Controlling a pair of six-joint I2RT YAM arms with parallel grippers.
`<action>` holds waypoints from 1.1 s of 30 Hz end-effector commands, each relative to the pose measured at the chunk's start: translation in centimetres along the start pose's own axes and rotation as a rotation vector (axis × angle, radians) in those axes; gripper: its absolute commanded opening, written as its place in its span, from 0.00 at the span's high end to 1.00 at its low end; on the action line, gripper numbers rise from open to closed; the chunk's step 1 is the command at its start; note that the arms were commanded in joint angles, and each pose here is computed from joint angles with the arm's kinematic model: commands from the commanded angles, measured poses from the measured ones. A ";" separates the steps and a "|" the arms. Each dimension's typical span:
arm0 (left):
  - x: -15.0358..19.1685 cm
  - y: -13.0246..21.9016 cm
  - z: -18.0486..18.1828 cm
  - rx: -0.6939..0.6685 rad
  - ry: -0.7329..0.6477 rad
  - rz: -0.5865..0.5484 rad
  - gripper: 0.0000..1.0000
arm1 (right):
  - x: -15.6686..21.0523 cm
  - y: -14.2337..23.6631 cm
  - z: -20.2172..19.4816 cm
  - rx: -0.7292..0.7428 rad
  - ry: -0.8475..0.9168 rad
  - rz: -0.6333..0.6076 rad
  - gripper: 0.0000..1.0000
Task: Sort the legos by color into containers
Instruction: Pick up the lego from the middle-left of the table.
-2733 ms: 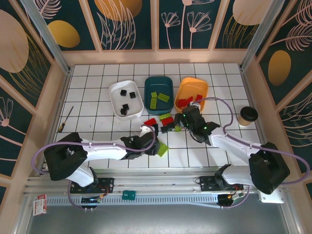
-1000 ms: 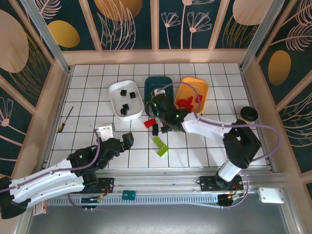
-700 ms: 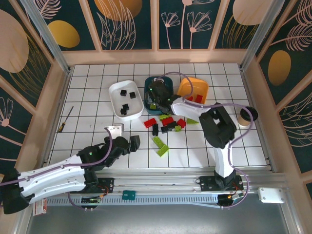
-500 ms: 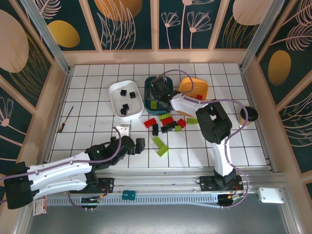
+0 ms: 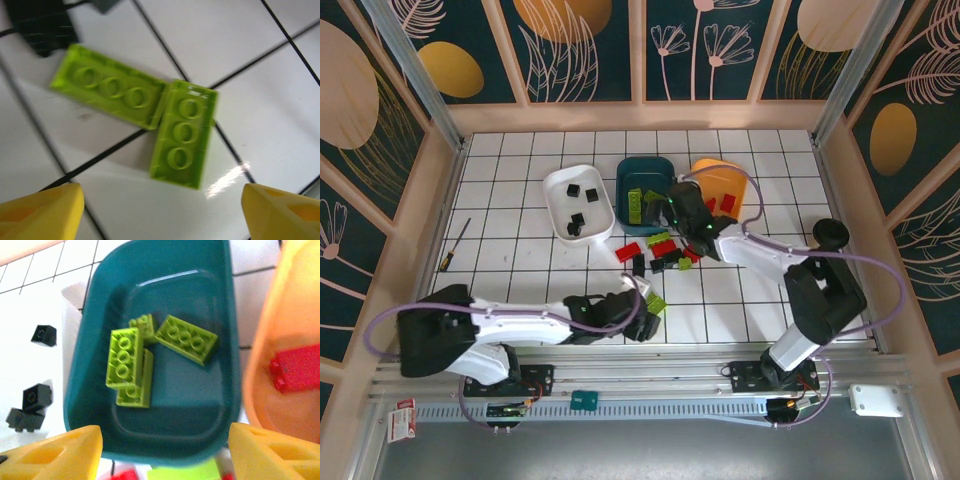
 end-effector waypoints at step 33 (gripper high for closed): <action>-6.4 4.7 4.7 -0.122 0.144 -0.258 0.70 | 0.2 6.3 -3.9 -0.032 -0.109 -0.096 0.32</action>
Point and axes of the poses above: each hand's point on the last joint's axis, 136 mm out from that joint toward the fingers, its own y axis back along the fingers, its own z axis along the line the jaws close on, x = y × z, the point moved 9 cm from there along y, back along the fingers, and after that the axes turned 15 degrees about -y, right-handed, at the moved point
